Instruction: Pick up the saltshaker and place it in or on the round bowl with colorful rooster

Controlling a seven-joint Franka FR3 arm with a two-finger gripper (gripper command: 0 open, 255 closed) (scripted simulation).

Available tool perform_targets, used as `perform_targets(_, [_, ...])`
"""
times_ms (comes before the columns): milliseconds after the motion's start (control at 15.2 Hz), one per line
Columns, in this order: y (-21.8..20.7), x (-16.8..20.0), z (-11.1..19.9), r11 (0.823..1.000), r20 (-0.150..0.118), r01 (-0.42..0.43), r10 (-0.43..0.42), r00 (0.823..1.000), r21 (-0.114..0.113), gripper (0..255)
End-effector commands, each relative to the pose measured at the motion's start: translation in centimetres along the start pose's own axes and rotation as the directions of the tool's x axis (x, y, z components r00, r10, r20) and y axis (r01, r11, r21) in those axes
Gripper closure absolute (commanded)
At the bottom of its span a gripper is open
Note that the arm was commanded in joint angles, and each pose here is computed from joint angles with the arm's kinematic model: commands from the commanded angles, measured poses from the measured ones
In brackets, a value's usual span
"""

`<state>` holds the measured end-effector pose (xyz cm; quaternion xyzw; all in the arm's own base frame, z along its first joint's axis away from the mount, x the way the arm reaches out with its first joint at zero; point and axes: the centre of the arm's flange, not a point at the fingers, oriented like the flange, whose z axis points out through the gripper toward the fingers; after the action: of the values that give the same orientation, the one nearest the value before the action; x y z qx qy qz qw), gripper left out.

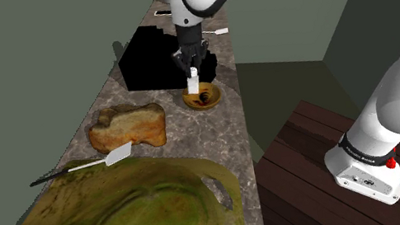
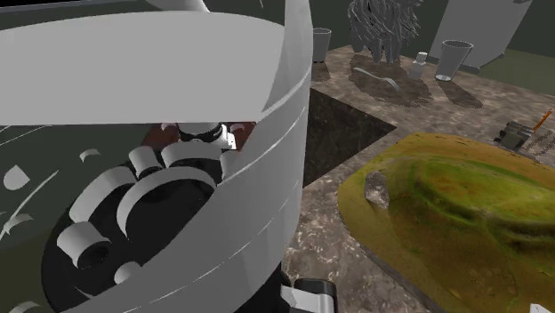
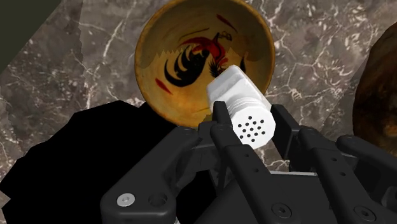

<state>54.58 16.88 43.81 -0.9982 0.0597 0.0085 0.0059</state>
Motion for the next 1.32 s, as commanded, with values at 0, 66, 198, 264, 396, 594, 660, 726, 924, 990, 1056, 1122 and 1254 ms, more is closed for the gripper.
perform_targets(0, [0.1, 0.0, 1.1, 1.000, 0.000, 0.000, 0.000, 1.000, 0.000, 255])
perform_targets(66, [0.1, 0.0, 1.6, 1.000, 0.000, 0.000, 0.000, 1.000, 0.000, 255])
perform_targets(198, [0.1, 0.0, 1.6, 1.000, 0.000, 0.000, 0.000, 1.000, 0.000, 255])
perform_targets(264, [0.1, 0.0, 1.6, 1.000, 0.000, 0.000, 0.000, 1.000, 0.000, 255])
perform_targets(396, [0.1, 0.0, 1.6, 1.000, 0.000, 0.000, 0.000, 1.000, 0.000, 255])
perform_targets(594, [0.1, 0.0, 1.6, 1.000, 0.000, 0.000, 0.000, 1.000, 0.000, 0])
perform_targets(660, [0.1, 0.0, 1.6, 1.000, 0.000, 0.000, 0.000, 1.000, 0.000, 0])
perform_targets(726, [0.1, 0.0, 1.6, 1.000, 0.000, 0.000, 0.000, 1.000, 0.000, 0])
perform_targets(924, [0.1, 0.0, 1.6, 1.000, 0.000, 0.000, 0.000, 1.000, 0.000, 0])
perform_targets(990, [0.1, 0.0, 0.3, 1.000, 0.000, 0.000, 0.000, 1.000, 0.000, 0])
perform_targets(1056, [0.1, 0.0, -1.1, 1.000, 0.000, 0.000, 0.000, 1.000, 0.000, 0])
perform_targets(1122, [0.1, 0.0, -2.4, 1.000, 0.000, 0.000, 0.000, 1.000, 0.000, 0])
perform_targets(1254, [0.1, 0.0, -3.4, 1.000, 0.000, 0.000, 0.000, 1.000, 0.000, 0])
